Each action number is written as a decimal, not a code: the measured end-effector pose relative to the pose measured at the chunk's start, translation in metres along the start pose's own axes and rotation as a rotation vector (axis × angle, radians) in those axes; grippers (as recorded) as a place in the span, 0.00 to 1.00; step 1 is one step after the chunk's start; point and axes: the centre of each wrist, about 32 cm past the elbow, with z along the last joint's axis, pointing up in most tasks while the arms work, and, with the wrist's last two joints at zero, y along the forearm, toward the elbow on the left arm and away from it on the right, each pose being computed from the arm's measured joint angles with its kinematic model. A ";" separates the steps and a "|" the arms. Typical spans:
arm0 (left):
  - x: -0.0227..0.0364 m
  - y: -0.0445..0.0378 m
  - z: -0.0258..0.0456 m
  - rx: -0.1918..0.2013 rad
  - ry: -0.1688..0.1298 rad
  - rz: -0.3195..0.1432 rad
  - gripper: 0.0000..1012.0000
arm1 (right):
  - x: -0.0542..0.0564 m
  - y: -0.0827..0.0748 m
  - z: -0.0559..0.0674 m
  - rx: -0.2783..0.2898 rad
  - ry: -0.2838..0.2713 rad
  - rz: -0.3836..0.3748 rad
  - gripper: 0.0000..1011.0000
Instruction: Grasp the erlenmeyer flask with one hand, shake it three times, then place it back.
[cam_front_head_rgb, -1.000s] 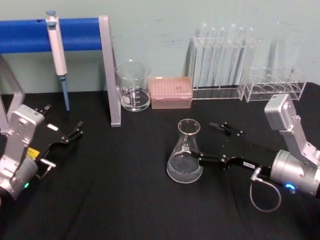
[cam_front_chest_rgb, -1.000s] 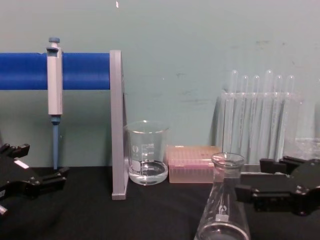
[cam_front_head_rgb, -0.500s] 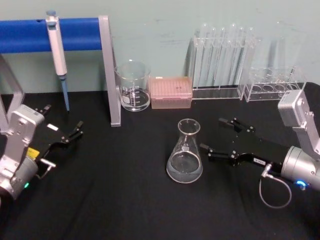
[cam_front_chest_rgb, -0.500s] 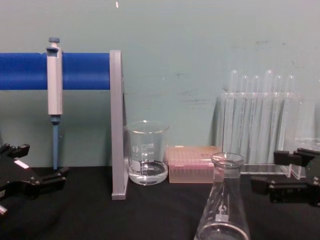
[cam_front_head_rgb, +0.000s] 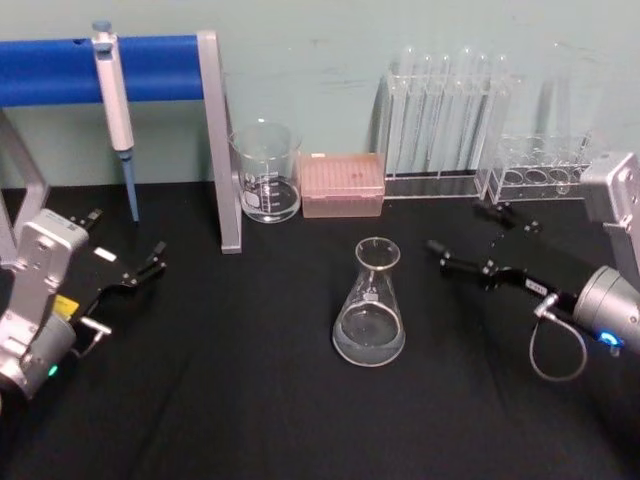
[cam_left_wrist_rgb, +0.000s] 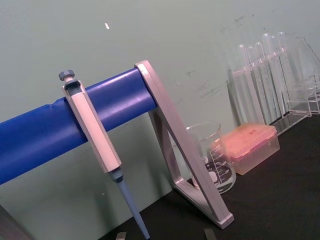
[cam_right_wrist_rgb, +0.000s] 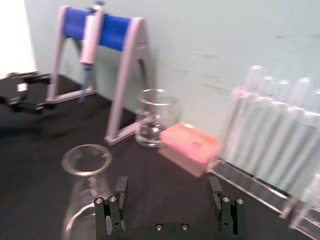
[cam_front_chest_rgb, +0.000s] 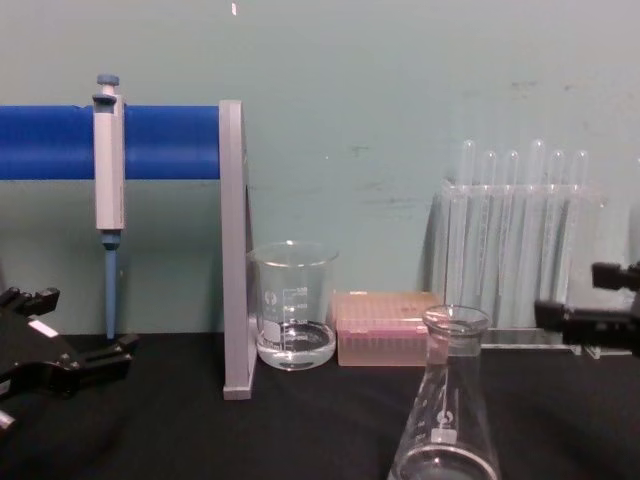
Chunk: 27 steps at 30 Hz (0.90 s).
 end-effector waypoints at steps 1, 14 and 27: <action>0.0000 0.0000 0.0000 0.000 0.000 0.000 0.99 | 0.000 0.001 0.000 0.006 0.005 -0.032 0.99; 0.0000 0.0000 0.0000 0.000 0.000 0.000 0.99 | -0.009 0.010 -0.006 0.011 0.056 -0.176 0.99; 0.0000 0.0000 0.0000 0.000 0.000 0.000 0.99 | -0.010 0.011 -0.006 0.002 0.059 -0.177 0.99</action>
